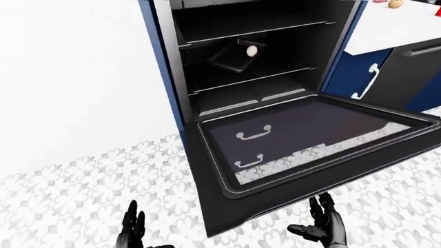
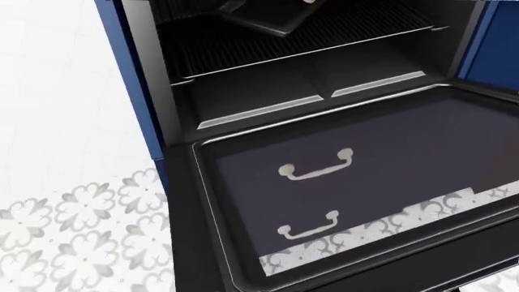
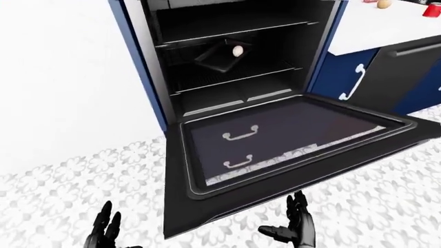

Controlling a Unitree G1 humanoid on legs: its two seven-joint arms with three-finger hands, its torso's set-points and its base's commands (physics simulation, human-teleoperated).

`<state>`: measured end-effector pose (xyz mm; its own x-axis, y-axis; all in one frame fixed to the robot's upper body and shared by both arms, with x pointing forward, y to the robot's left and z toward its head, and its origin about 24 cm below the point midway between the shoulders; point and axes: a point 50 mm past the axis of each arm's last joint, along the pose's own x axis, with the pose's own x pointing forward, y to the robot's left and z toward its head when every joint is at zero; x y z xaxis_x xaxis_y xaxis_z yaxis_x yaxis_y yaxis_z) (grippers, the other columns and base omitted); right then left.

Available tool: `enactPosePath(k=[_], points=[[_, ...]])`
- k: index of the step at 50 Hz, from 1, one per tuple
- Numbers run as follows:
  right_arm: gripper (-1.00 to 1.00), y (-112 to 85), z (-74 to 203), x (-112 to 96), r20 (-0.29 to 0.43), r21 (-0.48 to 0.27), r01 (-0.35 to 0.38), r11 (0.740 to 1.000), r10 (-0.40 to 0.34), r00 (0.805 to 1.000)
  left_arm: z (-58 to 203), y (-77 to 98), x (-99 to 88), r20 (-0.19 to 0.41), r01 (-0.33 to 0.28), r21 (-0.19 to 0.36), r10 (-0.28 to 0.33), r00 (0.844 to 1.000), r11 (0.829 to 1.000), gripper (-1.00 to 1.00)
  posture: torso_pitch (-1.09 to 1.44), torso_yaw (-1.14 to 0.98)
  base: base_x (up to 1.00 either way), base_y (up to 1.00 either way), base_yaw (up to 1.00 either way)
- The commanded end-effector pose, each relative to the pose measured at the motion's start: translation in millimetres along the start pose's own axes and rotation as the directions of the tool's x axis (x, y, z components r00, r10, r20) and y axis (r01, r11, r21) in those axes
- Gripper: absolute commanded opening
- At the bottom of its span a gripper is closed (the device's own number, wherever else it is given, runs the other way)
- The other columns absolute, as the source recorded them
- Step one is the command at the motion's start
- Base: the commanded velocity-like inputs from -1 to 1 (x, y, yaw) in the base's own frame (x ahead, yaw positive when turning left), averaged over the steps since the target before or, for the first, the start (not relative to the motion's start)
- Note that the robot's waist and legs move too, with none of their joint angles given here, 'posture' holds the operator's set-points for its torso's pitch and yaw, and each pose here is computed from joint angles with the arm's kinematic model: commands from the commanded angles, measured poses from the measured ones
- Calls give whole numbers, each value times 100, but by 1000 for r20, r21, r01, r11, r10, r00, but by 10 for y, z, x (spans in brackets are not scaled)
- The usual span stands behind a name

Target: Close the oven door.

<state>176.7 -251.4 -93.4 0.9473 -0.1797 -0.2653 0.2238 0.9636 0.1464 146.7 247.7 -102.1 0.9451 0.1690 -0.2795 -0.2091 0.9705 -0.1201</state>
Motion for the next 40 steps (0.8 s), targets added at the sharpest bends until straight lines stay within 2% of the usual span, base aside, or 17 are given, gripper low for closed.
enactPosePath(k=[1,32,37,40], points=[[100,34,86,61,51,-13,-20,1000,21,998,87,48,39,48,-10,18,9,999,1000,100,0,0,0,37,0],[100,30,83,61,46,-15,-21,1000,22,999,84,43,39,46,-8,18,7,999,1000,100,0,0,0,36,0],[100,26,53,35,32,-19,-17,1000,18,999,31,39,10,10,-8,13,8,1000,1000,100,0,0,0,36,0],[100,23,30,22,15,-27,-14,1000,14,1000,-28,29,-15,-38,-5,23,6,999,1000,100,0,0,0,36,0]])
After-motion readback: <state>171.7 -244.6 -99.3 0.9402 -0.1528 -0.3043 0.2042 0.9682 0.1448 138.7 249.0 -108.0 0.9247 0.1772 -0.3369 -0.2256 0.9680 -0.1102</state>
